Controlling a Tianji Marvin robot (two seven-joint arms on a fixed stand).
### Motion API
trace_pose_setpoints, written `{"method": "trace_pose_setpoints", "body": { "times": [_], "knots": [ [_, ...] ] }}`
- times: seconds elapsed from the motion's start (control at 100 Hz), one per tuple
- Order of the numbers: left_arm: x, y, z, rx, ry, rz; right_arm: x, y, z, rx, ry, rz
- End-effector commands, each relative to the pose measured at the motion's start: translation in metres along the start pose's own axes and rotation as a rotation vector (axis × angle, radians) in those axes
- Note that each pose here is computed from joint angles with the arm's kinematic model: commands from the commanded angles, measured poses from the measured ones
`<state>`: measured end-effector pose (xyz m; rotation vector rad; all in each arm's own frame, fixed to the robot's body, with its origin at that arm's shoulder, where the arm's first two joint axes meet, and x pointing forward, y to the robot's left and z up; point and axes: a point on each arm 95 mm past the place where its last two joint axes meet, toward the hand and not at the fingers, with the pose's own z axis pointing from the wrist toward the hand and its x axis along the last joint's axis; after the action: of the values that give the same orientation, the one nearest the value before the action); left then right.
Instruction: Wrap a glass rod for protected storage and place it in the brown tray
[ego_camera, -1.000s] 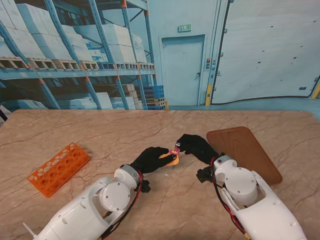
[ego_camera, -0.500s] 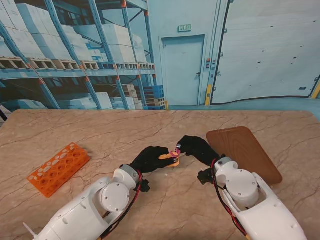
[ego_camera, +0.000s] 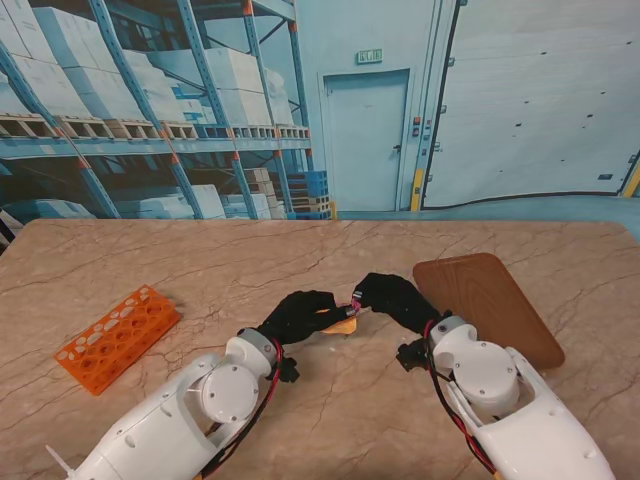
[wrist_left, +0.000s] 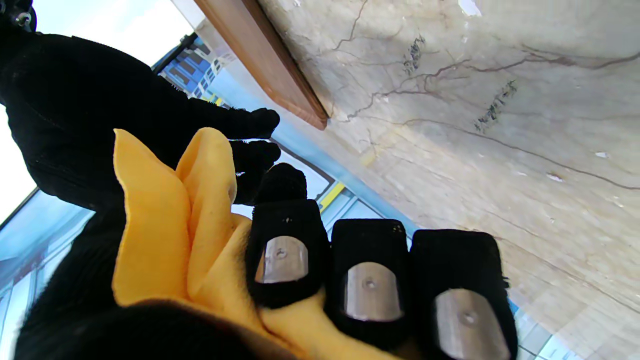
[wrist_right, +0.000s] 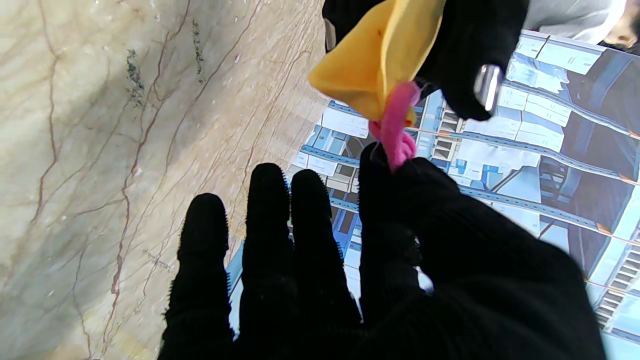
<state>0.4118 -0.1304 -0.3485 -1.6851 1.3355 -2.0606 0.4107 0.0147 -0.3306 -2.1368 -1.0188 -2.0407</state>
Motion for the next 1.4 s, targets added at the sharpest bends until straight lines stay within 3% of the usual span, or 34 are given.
{"method": "trace_pose_setpoints", "body": {
  "times": [0.0,0.6,1.12,1.39],
  "knots": [
    [0.005,0.003,-0.001,0.001,-0.003,-0.009,-0.003,-0.002,-0.001,0.009,-0.003,0.001],
    [0.007,0.002,0.002,0.056,-0.015,0.014,-0.011,0.0,-0.004,0.049,0.015,-0.034],
    [0.007,0.002,0.001,0.036,0.013,0.005,-0.012,0.002,-0.008,0.059,0.044,-0.049],
    [0.009,-0.001,0.0,0.055,0.048,0.018,-0.011,0.004,-0.015,0.051,0.112,-0.19]
  ]
}}
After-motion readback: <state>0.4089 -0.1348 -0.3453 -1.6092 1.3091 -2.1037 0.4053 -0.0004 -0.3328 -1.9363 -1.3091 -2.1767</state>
